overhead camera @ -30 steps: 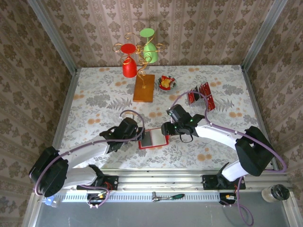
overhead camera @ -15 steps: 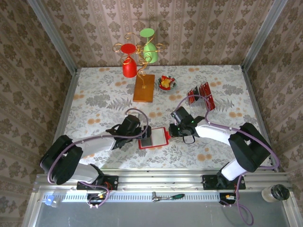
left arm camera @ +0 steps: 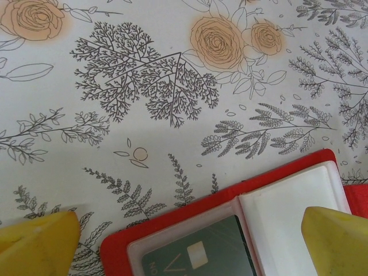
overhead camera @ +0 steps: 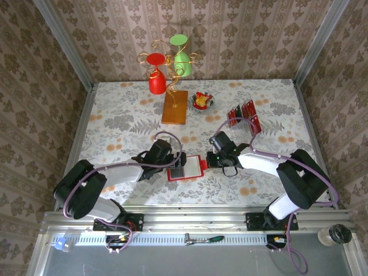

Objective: Put the credit cards into the card holder
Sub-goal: Close the card holder at the bottom-center of the table.

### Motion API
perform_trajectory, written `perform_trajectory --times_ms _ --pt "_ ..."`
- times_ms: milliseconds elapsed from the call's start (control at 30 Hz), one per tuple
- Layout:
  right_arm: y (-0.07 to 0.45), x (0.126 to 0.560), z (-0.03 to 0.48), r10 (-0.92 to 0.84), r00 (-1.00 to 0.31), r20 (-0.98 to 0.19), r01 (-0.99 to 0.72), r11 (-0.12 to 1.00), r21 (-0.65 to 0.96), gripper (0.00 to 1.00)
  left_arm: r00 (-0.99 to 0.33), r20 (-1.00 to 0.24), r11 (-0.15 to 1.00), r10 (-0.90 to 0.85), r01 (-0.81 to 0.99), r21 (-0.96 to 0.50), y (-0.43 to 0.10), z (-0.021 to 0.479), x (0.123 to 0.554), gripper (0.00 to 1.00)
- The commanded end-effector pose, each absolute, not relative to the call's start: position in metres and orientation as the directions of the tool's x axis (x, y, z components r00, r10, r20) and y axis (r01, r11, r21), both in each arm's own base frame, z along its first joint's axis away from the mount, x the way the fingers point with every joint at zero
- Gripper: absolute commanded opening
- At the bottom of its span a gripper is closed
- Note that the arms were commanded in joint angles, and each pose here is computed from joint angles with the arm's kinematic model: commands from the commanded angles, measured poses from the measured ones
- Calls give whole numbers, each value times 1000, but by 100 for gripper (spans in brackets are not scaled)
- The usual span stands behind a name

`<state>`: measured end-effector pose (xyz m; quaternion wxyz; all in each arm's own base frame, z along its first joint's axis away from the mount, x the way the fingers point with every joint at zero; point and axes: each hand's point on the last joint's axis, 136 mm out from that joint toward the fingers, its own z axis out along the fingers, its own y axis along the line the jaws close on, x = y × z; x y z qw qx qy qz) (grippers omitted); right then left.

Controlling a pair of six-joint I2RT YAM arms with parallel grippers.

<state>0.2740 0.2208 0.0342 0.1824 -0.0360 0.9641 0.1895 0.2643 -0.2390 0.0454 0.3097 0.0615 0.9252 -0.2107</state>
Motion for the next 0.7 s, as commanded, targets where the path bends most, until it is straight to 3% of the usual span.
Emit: perform_trajectory --times_ms 0,667 --pt "222 270 30 8 -938 -347 -130 920 371 8 -815 -579 903 -18 236 -360 -240 36 260 100" --pt "222 269 28 14 -940 -342 -123 919 375 7 -811 -584 879 -18 266 -396 -259 44 252 100"
